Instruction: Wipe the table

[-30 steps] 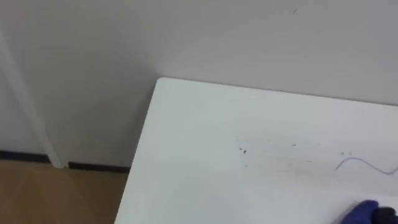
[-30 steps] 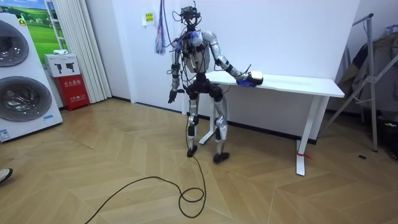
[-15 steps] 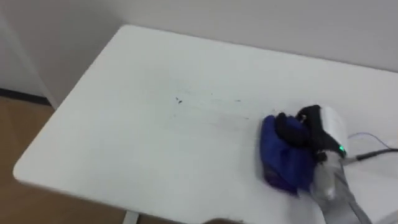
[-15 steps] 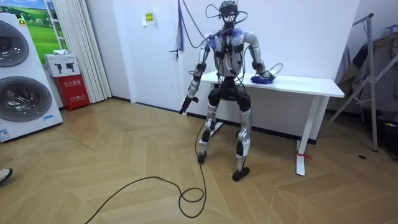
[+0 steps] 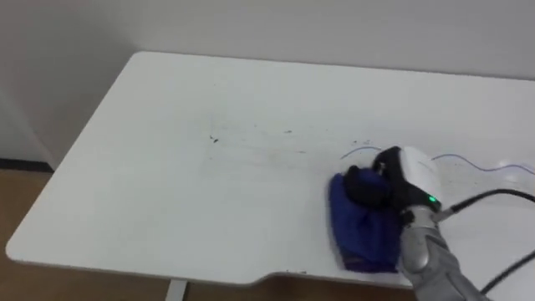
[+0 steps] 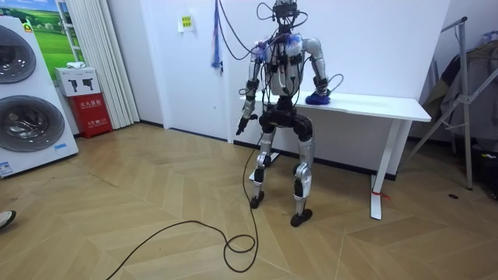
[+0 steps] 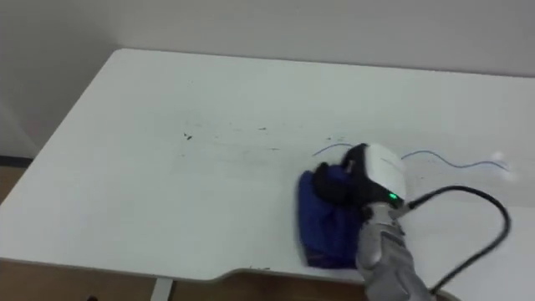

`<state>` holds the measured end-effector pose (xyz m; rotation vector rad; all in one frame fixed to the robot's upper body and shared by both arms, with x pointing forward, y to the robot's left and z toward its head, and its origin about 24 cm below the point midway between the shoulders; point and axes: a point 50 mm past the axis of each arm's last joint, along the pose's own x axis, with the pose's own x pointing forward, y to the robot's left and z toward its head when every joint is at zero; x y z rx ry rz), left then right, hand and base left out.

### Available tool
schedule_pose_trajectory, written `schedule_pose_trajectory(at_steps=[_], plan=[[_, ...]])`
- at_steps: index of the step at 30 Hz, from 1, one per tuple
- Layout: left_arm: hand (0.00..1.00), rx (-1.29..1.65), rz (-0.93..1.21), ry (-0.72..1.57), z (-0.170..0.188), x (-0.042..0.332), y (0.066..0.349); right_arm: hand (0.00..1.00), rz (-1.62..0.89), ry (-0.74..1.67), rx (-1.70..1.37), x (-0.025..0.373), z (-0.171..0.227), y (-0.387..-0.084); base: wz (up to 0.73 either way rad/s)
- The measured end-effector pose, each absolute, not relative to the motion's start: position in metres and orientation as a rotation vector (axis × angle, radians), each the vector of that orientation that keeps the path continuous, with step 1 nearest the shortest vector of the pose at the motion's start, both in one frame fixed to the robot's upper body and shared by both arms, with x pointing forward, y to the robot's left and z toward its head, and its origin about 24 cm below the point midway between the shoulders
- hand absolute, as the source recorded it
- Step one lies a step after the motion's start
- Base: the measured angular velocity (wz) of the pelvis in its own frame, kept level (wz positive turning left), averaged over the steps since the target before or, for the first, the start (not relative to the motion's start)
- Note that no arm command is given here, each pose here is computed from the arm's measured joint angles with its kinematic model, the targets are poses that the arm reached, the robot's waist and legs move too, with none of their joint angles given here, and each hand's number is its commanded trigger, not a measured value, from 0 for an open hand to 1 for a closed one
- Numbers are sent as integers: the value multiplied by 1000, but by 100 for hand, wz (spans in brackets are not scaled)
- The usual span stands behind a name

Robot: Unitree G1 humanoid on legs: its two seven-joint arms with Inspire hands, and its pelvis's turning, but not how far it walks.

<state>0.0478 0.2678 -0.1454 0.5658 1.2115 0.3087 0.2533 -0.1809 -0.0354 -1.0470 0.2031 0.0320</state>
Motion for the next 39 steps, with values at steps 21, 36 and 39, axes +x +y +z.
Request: schedule_pose_trajectory(at_steps=[21,36,39], plan=[[0,688,246,1335,-144,8,282,100,-304,494,-1026,222,-55,-272,9],[0,682,247,1466,-134,-18,313,100,-257,436,-1131,300,2,-302,52],[0,670,239,1463,-134,-23,312,100,-353,624,-976,243,-34,-335,13]])
